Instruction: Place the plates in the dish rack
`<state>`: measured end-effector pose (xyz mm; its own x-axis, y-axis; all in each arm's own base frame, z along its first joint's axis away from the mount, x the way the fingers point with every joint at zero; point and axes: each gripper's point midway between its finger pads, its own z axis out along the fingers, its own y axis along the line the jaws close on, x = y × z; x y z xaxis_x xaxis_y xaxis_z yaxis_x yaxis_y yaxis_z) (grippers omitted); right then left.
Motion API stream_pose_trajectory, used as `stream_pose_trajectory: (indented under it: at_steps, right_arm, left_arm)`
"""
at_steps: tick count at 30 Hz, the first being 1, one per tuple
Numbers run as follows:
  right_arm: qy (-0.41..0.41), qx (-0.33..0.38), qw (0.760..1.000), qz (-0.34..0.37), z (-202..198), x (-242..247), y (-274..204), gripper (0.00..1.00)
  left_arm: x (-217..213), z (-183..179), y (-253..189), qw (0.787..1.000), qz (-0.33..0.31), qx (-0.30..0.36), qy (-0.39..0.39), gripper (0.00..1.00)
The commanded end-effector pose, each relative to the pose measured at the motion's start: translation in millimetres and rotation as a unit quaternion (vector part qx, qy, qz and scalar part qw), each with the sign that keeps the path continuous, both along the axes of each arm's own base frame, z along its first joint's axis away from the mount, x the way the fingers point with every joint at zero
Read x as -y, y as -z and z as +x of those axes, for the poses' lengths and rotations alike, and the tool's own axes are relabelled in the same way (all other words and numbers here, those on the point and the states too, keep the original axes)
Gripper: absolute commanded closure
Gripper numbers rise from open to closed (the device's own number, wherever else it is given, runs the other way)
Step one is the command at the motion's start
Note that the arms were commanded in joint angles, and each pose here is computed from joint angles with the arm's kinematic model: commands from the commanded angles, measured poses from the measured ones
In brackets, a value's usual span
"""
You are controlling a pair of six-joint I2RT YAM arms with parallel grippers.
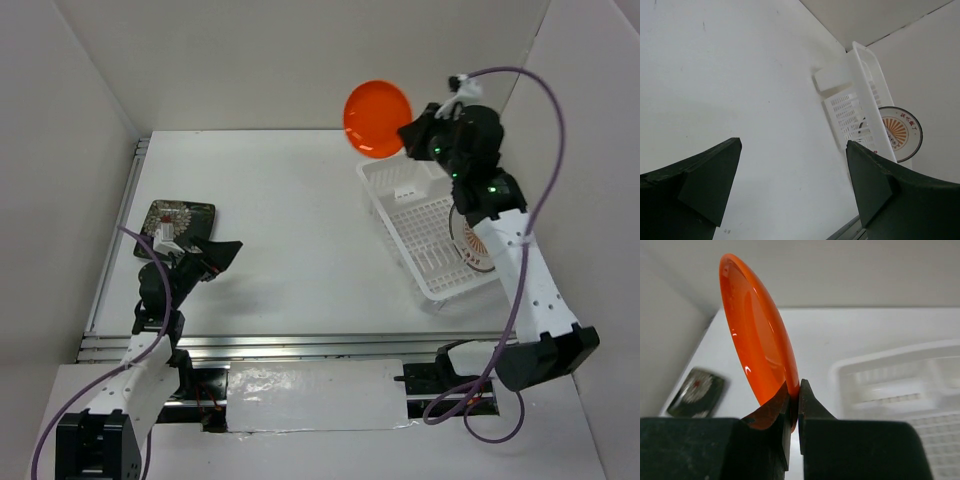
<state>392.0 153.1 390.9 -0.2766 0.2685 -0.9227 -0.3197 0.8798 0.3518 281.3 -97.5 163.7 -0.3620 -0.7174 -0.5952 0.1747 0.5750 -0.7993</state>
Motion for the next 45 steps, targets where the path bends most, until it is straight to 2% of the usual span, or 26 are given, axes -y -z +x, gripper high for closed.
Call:
stream_pose_trajectory:
  at_steps: [1,6,7,10,15,16,21,23,26,28,32,40,45]
  right_arm:
    - [0.117,-0.015,0.99,-0.082,-17,77,-17,1.0]
    - [0.238,0.006,0.96,-0.147,-23,141,-22,1.0]
    - [0.249,-0.007,0.955,-0.164,-25,147,-2,1.0]
    - [0.285,-0.007,0.941,-0.18,-39,167,12,1.0]
    - [0.271,-0.026,0.936,-0.222,-41,194,52,1.0]
    - [0.293,-0.049,0.928,-0.225,-42,215,66,1.0]
    - [0.31,-0.141,0.903,-0.261,-43,246,126,1.0]
    - [0.307,-0.151,0.899,-0.273,-48,251,136,1.0]
    - [0.277,-0.182,0.883,-0.333,-59,257,167,1.0]
    - [0.288,-0.194,0.869,-0.352,-69,265,179,1.0]
    - [0.283,-0.212,0.869,-0.348,-81,273,190,1.0]
    - [0.226,-0.183,0.885,-0.364,-87,256,199,1.0]
    - [0.222,-0.192,0.882,-0.37,-90,257,204,1.0]
  left_arm:
    - [-5,2,-13,0.999,0.017,0.035,-0.014,0.0]
    - [-3,1,-5,1.0,0.016,0.02,-0.006,0.01]
    - [0,1,-7,1.0,0.015,0.025,0.0,0.0]
    - [3,0,-2,1.0,0.016,0.019,0.012,0.0]
    - [4,0,6,1.0,0.018,0.009,0.019,0.0]
    - [5,0,6,1.0,0.018,0.01,0.019,0.0]
    - [6,1,9,0.999,0.019,0.007,0.024,0.0]
    - [6,1,12,1.0,0.019,0.005,0.024,0.0]
    - [6,1,13,0.999,0.021,0.004,0.024,0.0]
    - [6,1,13,0.999,0.021,0.004,0.024,0.0]
    - [5,0,10,0.999,0.024,0.008,0.023,0.01]
    - [5,0,10,0.999,0.024,0.008,0.024,0.01]
    - [5,0,9,0.999,0.026,0.009,0.024,0.0]
